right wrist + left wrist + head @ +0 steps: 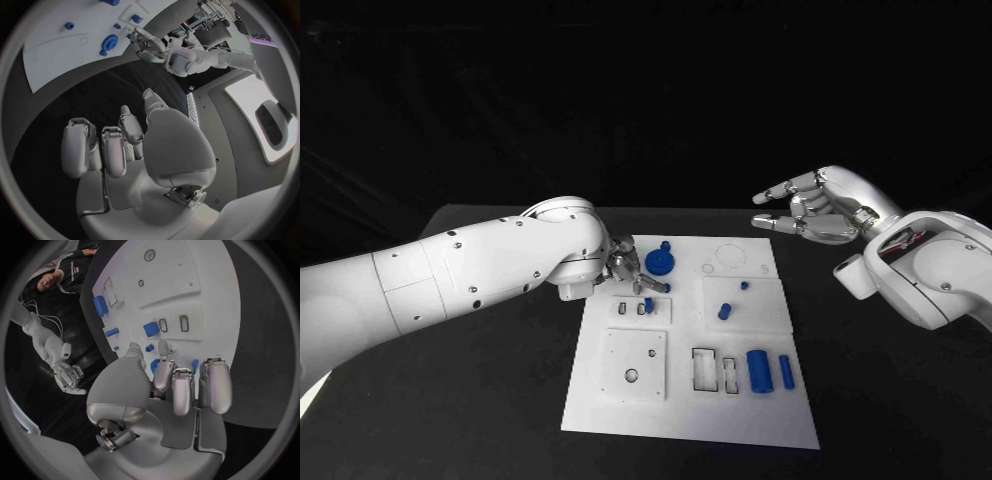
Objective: Assemble the parts on the task board
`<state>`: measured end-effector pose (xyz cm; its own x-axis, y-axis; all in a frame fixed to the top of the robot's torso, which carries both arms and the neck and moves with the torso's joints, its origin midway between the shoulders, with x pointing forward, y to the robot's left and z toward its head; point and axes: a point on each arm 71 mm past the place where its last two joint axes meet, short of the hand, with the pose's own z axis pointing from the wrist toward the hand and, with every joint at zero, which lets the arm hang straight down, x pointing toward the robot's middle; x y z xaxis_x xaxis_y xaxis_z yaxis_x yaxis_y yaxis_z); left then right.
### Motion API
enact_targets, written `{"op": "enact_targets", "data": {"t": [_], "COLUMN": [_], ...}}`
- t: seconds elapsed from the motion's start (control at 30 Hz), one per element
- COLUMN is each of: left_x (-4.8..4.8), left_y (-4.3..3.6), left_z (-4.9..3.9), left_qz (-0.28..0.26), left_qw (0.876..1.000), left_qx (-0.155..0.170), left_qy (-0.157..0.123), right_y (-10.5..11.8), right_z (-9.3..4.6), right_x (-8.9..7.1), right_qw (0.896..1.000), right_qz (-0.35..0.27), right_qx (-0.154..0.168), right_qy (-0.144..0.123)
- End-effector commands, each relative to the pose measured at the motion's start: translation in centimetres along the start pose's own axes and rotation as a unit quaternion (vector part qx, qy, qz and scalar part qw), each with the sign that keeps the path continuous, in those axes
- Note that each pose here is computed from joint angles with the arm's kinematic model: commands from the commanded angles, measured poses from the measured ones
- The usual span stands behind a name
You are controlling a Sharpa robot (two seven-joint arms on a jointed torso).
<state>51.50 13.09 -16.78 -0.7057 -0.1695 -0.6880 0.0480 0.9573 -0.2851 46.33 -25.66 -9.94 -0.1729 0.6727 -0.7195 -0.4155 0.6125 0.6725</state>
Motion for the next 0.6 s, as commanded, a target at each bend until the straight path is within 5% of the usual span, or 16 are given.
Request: {"op": "enact_targets", "data": {"t": [0.03, 0.6], "left_x": [0.27, 0.83], "left_y": [-0.23, -0.98], "left_z": [0.08, 0.39], "left_qz": [0.028, 0.038], "left_qw": [0.999, 0.999], "left_qx": [-0.006, -0.003], "left_qy": [0.015, 0.023], "right_y": [0.02, -0.03], "right_z": [0.05, 0.30], "right_x": [0.11, 0.29], "right_qw": [1.000, 1.000], "right_qz": [-0.005, -0.005], "right_qx": [0.001, 0.002], "right_qy": [0.007, 0.010]}}
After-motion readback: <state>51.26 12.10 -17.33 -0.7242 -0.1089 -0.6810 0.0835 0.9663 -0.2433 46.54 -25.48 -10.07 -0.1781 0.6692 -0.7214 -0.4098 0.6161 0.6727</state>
